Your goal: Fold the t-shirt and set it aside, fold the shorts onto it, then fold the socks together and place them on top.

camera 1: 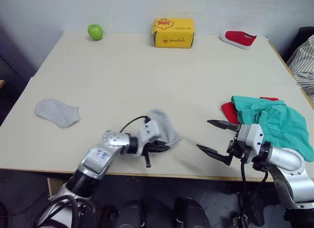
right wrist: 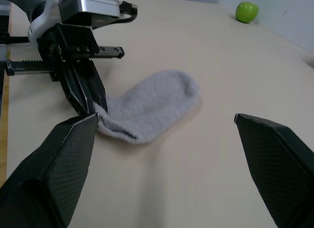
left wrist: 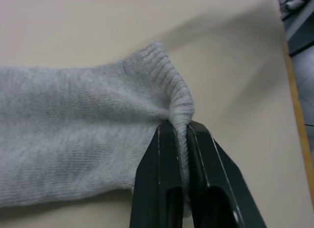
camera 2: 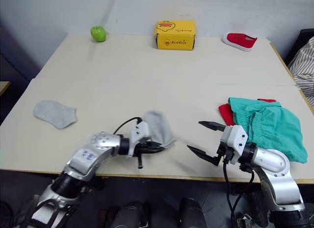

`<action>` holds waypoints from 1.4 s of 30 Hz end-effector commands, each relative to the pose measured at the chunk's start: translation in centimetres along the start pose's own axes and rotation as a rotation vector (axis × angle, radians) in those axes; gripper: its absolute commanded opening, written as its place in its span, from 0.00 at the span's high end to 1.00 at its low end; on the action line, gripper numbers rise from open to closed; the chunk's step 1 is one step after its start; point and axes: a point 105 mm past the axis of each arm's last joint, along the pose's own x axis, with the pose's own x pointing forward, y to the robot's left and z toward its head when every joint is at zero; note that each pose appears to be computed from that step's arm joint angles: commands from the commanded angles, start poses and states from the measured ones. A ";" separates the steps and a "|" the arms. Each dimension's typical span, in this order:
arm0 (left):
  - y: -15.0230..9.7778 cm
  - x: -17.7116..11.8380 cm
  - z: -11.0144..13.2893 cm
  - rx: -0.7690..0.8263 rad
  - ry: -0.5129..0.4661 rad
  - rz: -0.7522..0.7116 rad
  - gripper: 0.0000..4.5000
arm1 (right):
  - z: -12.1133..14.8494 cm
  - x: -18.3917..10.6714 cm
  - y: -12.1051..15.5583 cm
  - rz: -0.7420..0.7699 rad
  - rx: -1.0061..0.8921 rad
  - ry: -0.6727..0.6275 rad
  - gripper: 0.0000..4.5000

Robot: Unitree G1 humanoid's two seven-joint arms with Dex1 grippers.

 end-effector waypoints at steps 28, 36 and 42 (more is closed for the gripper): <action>11.2 -26.4 -9.0 -0.066 0.109 1.117 0.02 | 5.2 5.0 3.3 0.229 -0.019 -0.297 0.00; 12.2 -26.5 -11.7 -0.270 0.106 1.103 0.36 | 4.8 4.3 2.5 0.178 -0.027 -0.266 0.00; 12.1 -26.3 -9.9 -0.284 -0.032 1.044 0.80 | 5.4 4.0 2.1 0.152 -0.040 -0.287 0.00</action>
